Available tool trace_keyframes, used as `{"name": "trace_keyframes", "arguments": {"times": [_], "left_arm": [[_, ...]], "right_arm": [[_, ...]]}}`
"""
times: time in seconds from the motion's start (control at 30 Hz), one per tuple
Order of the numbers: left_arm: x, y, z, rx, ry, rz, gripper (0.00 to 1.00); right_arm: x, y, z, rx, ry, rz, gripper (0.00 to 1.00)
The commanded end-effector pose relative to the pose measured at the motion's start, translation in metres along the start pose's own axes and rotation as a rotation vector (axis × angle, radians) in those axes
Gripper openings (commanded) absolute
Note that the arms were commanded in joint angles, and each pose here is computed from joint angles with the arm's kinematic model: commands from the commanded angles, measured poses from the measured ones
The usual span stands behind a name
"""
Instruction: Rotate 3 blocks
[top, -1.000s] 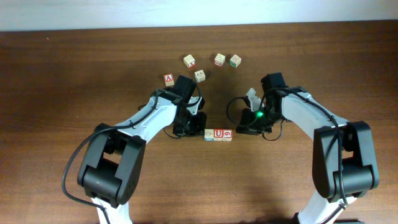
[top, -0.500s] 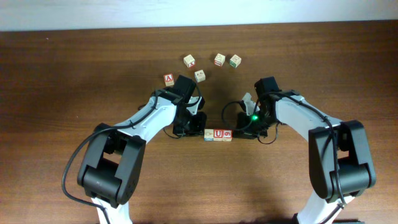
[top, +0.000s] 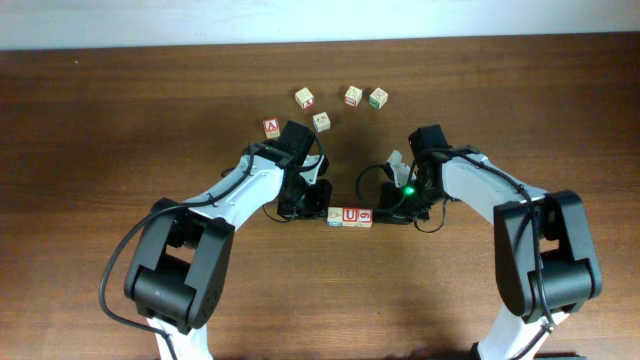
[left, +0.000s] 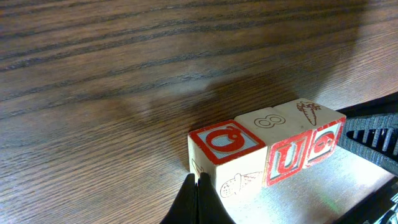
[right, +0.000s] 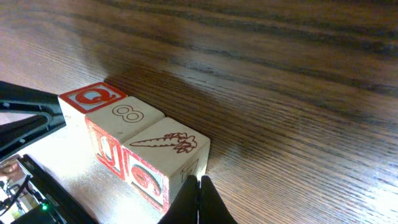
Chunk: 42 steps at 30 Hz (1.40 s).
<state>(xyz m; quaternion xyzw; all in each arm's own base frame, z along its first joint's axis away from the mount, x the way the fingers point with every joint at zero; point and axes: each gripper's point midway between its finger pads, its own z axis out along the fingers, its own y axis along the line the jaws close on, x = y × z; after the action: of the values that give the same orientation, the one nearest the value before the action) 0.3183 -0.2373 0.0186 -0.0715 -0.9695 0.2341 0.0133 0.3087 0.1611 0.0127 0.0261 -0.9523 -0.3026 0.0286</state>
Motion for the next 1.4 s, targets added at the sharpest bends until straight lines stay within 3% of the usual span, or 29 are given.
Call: {"name": "trace_keyframes", "arguments": {"times": [0.0, 0.4, 0.77, 1.37], "left_arm": [[0.004, -0.003, 0.005, 0.022, 0.022, -0.009, 0.0], [0.004, -0.004, 0.005, 0.022, 0.022, -0.009, 0.0], [0.005, -0.004, 0.005, 0.022, 0.023, -0.009, 0.0], [0.005, -0.006, 0.006, 0.023, 0.022, -0.002, 0.0]], "right_arm": [[0.0, 0.022, -0.008, -0.07, -0.02, -0.054, 0.04], [-0.002, 0.032, -0.02, -0.071, -0.028, -0.067, 0.04], [-0.009, 0.071, -0.021, -0.07, -0.033, -0.169, 0.04], [-0.001, 0.095, -0.001, -0.032, -0.016, -0.178, 0.04]]}}
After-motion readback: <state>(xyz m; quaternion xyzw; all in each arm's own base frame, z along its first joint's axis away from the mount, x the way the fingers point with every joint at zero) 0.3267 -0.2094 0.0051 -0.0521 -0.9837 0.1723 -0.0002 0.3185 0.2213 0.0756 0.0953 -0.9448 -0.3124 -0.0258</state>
